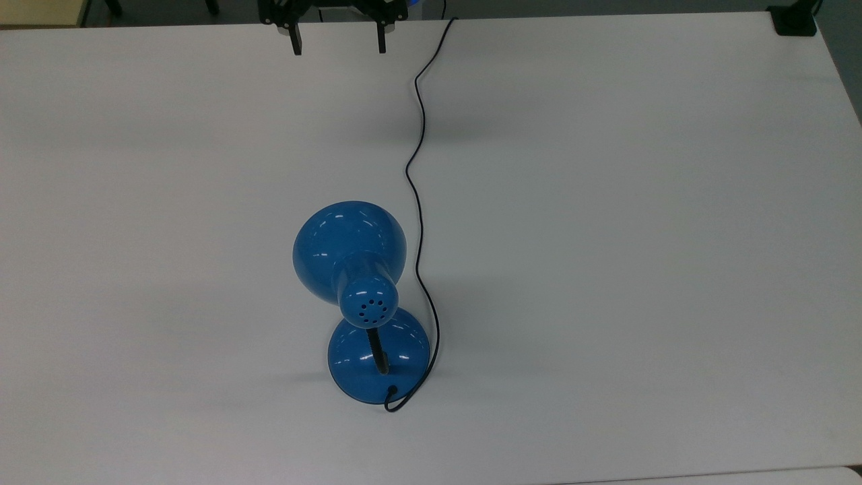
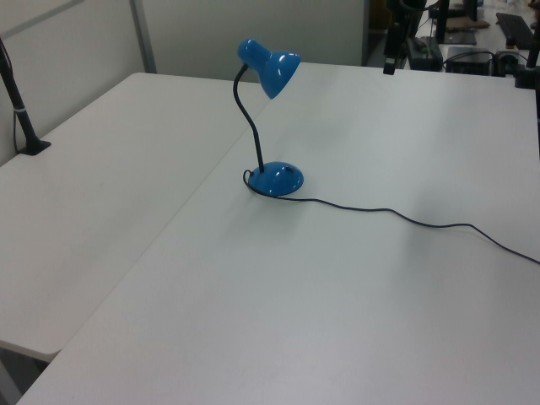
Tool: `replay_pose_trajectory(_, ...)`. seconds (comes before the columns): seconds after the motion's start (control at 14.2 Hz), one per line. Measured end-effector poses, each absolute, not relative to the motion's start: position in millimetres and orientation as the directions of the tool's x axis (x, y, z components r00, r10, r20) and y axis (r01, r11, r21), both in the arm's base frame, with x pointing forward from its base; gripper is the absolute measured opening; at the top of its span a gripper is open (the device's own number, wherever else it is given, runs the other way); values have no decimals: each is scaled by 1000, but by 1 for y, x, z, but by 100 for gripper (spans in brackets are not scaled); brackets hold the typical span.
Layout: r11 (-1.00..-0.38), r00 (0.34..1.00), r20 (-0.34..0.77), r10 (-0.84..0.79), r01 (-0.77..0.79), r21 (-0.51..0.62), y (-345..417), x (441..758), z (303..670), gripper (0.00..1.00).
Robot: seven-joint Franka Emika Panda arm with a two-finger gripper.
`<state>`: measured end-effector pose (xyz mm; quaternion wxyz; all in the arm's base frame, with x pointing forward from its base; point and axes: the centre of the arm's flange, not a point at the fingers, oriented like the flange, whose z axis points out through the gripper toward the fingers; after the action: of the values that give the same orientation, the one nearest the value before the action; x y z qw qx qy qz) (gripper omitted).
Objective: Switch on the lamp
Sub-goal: 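Move the gripper toward the blue lamp's round base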
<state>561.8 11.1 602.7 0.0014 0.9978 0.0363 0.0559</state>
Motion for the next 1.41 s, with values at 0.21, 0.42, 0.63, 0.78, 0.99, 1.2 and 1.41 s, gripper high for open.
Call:
replay_pose_trajectory(0.21,-997,991,109,72,72,7,11,562,602,100)
replay_pose_trajectory(0.42,-997,991,108,72,72,7,11,563,601,100)
replay_pose_trajectory(0.63,-997,991,108,73,72,7,11,563,601,100)
replay_pose_trajectory(0.78,-997,991,108,73,72,7,11,563,601,100)
replay_pose_trajectory(0.99,-997,991,108,77,76,8,10,563,601,100)
replay_pose_trajectory(1.2,-986,980,107,169,167,21,-6,563,601,96)
replay_pose_trajectory(1.41,-973,968,103,229,227,33,-19,562,601,71)
